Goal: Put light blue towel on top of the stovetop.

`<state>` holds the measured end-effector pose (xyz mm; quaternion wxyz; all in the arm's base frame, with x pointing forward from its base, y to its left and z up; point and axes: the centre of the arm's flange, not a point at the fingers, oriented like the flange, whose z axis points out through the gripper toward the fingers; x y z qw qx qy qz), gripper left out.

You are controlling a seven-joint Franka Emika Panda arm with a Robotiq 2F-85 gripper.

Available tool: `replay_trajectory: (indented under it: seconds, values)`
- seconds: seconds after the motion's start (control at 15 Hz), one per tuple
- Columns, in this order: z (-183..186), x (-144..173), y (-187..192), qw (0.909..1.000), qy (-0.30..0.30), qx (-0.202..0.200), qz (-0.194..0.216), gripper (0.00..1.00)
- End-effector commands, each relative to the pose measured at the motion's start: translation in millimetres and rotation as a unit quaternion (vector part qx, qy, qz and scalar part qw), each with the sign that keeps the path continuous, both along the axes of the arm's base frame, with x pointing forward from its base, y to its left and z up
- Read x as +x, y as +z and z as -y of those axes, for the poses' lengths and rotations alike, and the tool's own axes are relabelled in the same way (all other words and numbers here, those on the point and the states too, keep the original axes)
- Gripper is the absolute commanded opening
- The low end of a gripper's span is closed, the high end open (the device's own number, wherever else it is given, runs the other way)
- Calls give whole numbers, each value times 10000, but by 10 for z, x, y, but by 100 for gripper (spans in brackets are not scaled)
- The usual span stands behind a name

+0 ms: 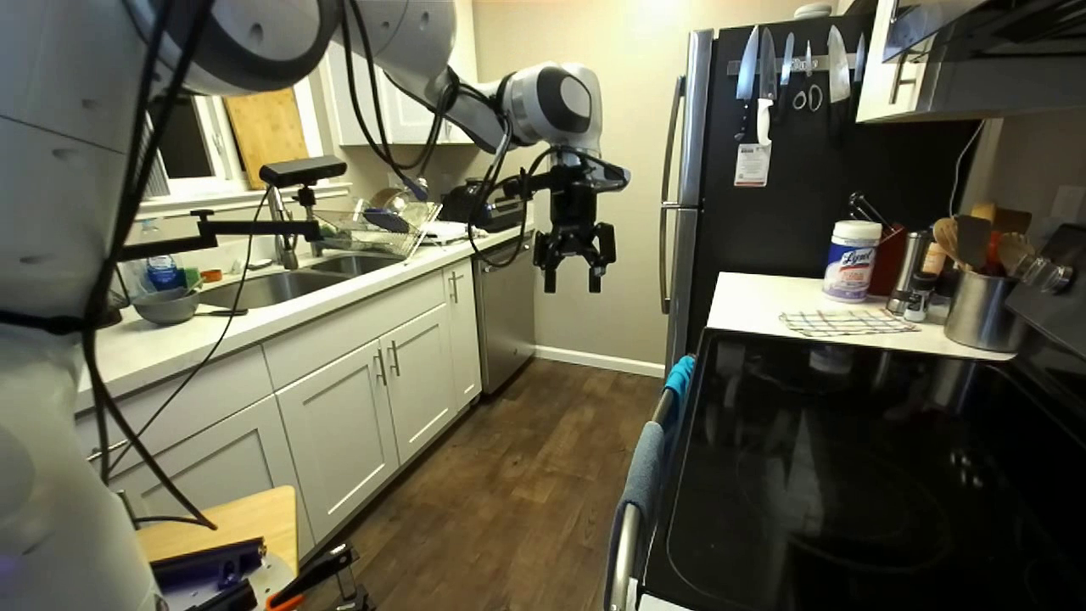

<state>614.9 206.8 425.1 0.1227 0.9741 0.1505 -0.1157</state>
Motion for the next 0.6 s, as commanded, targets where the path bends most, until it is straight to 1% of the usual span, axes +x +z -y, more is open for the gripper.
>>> replay_trajectory:
  seconds: [0.0,0.2,0.33,0.47,0.53]
  values:
    - [-22,167,-368,9996,137,-112,-241,100]
    - [-25,212,-623,9991,109,-192,-355,100]
    - [-10,320,-780,9988,51,-345,-353,100]
    - [16,401,-912,9988,68,-392,-299,100]
    - [35,449,-996,9991,106,-389,-151,100]
